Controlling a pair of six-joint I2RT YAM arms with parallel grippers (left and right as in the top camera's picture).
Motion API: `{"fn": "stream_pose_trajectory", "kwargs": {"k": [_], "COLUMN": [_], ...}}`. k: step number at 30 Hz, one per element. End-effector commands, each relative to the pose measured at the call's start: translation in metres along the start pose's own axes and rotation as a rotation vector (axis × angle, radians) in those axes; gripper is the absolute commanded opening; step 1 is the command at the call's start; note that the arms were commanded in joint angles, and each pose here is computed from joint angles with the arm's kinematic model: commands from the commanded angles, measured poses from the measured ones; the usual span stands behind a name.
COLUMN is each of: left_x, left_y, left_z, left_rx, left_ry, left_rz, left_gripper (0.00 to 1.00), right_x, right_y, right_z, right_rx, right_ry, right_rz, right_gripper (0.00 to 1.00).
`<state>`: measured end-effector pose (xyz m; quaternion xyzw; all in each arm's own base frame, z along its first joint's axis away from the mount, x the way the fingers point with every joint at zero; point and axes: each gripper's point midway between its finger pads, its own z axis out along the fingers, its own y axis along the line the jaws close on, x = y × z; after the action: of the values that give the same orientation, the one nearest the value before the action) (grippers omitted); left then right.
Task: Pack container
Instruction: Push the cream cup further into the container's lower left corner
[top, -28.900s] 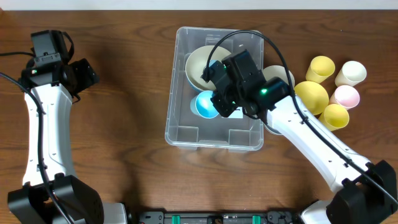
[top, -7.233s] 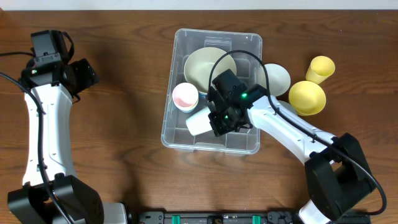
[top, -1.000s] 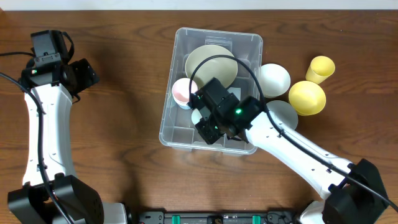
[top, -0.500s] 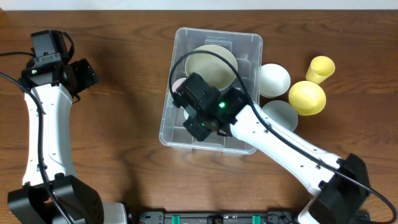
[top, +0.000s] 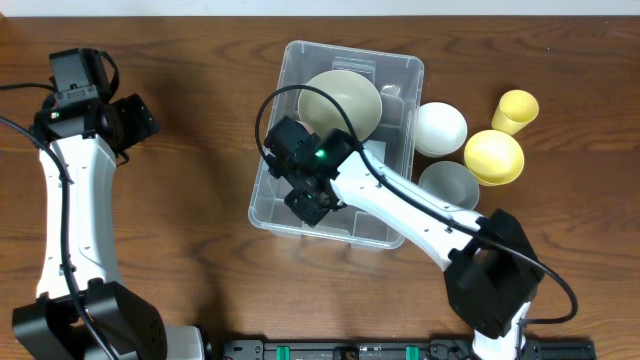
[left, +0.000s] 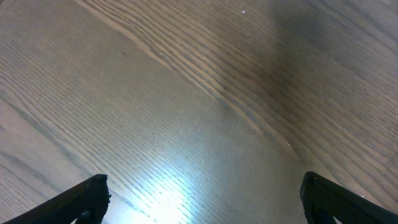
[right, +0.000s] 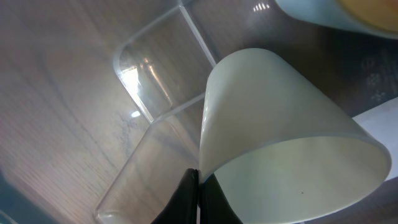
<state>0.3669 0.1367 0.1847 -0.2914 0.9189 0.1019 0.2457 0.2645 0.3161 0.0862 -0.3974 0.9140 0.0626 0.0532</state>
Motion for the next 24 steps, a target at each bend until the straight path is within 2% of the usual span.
{"fn": "stream_pose_trajectory", "kwargs": {"k": [1, 3, 4, 5, 7, 12, 19, 24], "left_x": [-0.012, -0.012, -0.012, -0.012, -0.012, -0.012, -0.012, -0.012], "left_y": [0.003, 0.003, 0.003, 0.003, 0.003, 0.003, 0.003, 0.003], "left_z": [-0.014, -0.014, -0.014, -0.014, -0.014, -0.014, -0.014, -0.014], "left_rx": [0.001, 0.001, 0.001, 0.001, 0.001, 0.001, 0.001, 0.001], "left_ry": [-0.048, -0.048, -0.048, -0.048, -0.049, -0.049, -0.048, -0.048], "left_rz": [-0.004, -0.004, -0.004, -0.004, -0.004, -0.004, -0.004, -0.004], "left_gripper": [0.98, 0.98, 0.98, 0.98, 0.98, 0.98, 0.98, 0.98], "right_x": [-0.006, -0.006, -0.006, -0.006, -0.006, -0.008, -0.029, -0.054], "right_y": [0.005, 0.005, 0.006, 0.008, 0.014, 0.015, 0.017, 0.017], "right_z": [-0.006, -0.006, -0.006, -0.006, -0.007, -0.007, -0.022, -0.058], "right_rx": [-0.013, -0.013, -0.017, -0.031, -0.064, -0.071, -0.072, -0.061], "right_ry": [-0.026, -0.026, -0.025, -0.025, -0.028, -0.033, -0.111, -0.218], "right_rz": [-0.034, -0.034, -0.036, -0.047, -0.065, -0.065, -0.072, -0.089], "right_gripper": [0.01, 0.01, 0.06, 0.18, 0.30, 0.43, 0.49, 0.52]}}
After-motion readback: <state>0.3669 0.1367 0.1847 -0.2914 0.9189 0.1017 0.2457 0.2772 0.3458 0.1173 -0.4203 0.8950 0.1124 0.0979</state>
